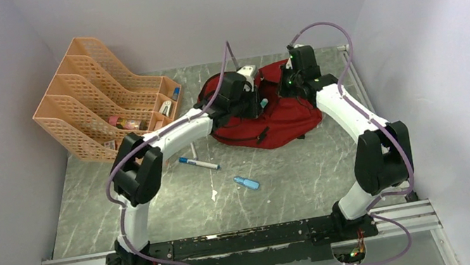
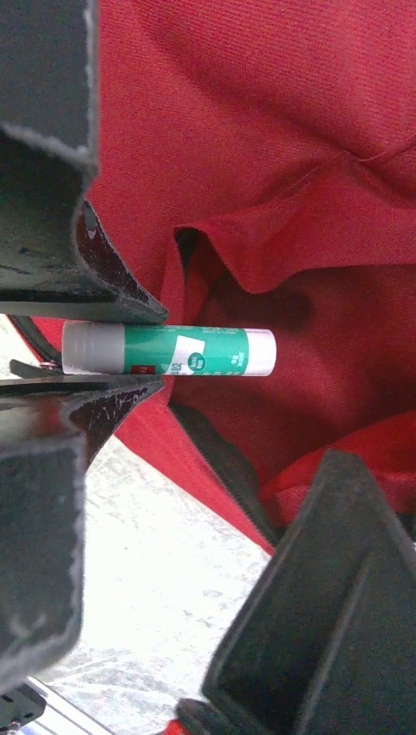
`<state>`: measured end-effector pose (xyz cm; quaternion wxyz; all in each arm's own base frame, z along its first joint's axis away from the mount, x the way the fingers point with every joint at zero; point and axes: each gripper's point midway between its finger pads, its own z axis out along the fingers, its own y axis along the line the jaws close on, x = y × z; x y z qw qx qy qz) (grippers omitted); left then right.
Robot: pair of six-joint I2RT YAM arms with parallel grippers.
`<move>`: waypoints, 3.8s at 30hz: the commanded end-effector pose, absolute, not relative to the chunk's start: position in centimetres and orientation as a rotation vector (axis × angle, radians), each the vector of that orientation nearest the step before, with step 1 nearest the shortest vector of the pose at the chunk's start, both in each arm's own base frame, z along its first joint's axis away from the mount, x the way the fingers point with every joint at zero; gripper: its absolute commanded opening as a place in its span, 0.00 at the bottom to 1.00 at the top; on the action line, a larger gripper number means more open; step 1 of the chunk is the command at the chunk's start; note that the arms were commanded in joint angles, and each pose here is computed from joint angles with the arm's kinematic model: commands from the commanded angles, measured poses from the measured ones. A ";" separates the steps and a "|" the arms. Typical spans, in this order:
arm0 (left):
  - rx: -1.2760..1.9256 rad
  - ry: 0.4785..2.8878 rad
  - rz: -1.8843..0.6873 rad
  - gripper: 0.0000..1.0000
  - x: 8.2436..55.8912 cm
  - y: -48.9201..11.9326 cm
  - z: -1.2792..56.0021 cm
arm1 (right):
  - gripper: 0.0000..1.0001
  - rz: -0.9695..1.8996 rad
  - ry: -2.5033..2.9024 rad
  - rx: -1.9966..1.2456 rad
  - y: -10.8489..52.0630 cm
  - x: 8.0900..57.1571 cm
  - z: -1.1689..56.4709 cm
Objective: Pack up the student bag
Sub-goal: Place the stationery in the student bag, then pick up the stationery from the center of the board.
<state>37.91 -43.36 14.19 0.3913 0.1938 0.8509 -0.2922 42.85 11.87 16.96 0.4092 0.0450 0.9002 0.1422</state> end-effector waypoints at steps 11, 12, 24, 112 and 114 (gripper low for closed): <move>0.357 2.111 -0.954 0.07 42.4 -47.9 14.3 | 0.00 0.426 2.207 0.107 12.9 42.5 18.8; 0.346 2.116 -0.983 0.09 42.4 -48.4 13.9 | 0.00 0.434 2.204 0.107 13.0 42.5 18.9; 0.318 2.063 -0.975 0.48 43.8 -48.4 15.7 | 0.00 0.497 2.195 0.094 13.8 42.0 18.8; 2.225 1.359 -0.729 0.57 18.8 -37.2 2.9 | 0.00 0.511 2.243 0.063 14.1 41.2 17.1; 2.239 1.372 -0.726 0.56 18.7 -36.8 2.5 | 0.00 0.515 2.243 0.063 14.1 41.3 17.1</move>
